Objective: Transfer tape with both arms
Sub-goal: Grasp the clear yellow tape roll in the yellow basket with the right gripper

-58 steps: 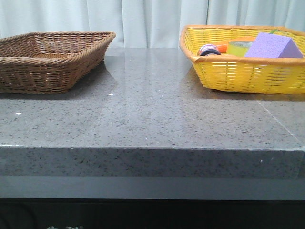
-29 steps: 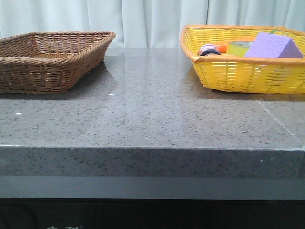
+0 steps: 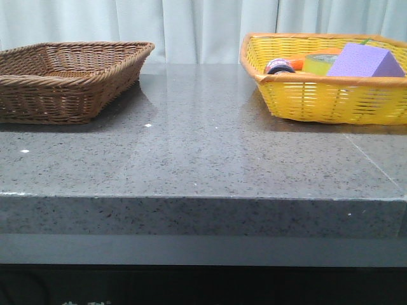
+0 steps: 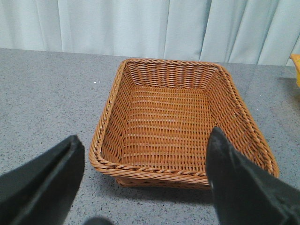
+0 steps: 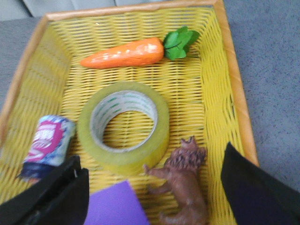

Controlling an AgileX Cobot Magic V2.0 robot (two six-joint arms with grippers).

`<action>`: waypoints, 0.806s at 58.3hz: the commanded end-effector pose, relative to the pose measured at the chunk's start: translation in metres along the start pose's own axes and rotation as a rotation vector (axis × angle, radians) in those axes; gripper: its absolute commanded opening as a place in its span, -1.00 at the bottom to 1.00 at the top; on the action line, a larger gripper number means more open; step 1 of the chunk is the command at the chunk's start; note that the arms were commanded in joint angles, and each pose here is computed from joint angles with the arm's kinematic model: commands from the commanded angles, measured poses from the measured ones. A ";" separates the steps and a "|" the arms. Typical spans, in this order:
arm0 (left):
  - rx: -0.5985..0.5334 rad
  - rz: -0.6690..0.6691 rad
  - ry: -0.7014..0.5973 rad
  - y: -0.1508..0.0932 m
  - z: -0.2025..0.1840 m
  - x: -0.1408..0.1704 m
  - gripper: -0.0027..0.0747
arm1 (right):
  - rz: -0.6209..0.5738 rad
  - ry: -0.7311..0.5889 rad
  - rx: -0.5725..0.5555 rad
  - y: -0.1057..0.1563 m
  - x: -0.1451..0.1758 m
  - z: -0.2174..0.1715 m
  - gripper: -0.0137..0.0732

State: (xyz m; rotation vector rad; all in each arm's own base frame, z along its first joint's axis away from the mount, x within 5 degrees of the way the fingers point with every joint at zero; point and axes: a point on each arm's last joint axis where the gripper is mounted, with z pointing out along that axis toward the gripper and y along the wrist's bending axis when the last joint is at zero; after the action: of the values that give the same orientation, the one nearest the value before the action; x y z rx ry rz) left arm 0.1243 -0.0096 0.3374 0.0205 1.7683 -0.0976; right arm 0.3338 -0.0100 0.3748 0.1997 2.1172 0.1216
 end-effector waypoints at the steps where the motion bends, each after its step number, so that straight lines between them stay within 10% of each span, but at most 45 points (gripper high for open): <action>1: 0.004 -0.012 -0.108 -0.001 -0.003 -0.017 0.31 | 0.012 -0.062 -0.004 0.000 -0.028 0.004 0.67; 40: 0.004 -0.012 -0.108 -0.001 -0.003 -0.017 0.07 | 0.025 0.160 0.019 -0.007 -0.027 0.136 0.67; 47: 0.004 -0.012 -0.108 -0.001 -0.003 -0.017 0.07 | 0.028 0.168 0.018 -0.007 -0.026 0.139 0.43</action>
State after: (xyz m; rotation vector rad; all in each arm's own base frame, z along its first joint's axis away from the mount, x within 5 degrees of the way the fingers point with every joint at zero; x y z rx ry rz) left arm 0.1243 -0.0096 0.3374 0.0205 1.7683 -0.0976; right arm 0.4697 -0.0187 0.2800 0.2385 2.4227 0.1302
